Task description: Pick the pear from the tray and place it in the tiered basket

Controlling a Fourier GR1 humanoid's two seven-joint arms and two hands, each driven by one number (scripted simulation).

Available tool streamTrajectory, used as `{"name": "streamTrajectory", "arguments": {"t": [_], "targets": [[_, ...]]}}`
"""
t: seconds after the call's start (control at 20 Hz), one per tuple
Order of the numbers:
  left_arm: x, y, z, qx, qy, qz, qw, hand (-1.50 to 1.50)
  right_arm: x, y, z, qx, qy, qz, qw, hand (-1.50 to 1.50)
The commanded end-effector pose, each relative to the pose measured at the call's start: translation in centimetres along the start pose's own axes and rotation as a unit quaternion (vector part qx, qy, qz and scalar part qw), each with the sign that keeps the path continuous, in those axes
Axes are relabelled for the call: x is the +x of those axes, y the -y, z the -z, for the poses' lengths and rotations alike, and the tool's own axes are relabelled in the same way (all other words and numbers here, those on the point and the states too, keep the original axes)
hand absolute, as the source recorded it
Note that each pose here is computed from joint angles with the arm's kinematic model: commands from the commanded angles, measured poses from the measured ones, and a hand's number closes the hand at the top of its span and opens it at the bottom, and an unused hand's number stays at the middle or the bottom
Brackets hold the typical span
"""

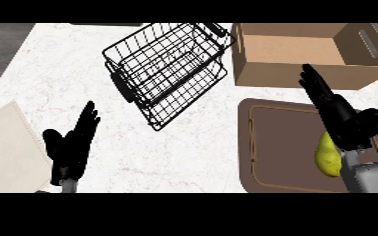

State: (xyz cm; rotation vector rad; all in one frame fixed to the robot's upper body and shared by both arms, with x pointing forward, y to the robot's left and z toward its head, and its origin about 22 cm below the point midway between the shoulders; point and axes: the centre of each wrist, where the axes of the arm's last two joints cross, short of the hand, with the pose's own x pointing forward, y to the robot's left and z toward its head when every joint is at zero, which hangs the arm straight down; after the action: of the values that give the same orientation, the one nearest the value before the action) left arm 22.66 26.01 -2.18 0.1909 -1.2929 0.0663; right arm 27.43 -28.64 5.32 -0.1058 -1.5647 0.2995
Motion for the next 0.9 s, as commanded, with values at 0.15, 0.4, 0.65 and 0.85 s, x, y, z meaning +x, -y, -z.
{"name": "streamTrajectory", "arguments": {"t": [0.15,0.4,0.65,0.85], "targets": [[3.5,-2.1,1.8,-0.029,0.058,0.024,0.9976,0.0,3.2,-2.0,-0.5,-0.025,0.122,0.023,0.992,1.5],[3.9,-2.7,1.2,-0.052,0.054,0.017,0.997,0.0,-3.1,3.6,-3.7,-0.318,-0.073,-0.04,0.945,-1.5],[5.6,-3.3,2.9,-0.079,0.061,0.014,0.9949,0.0,-1.7,-0.2,-4.4,-0.355,-0.005,-0.1,0.93,-1.5],[5.1,-3.5,2.1,-0.078,0.069,0.016,0.9944,0.0,2.0,2.4,-6.5,-0.319,-0.039,-0.208,0.924,-1.5]]}}
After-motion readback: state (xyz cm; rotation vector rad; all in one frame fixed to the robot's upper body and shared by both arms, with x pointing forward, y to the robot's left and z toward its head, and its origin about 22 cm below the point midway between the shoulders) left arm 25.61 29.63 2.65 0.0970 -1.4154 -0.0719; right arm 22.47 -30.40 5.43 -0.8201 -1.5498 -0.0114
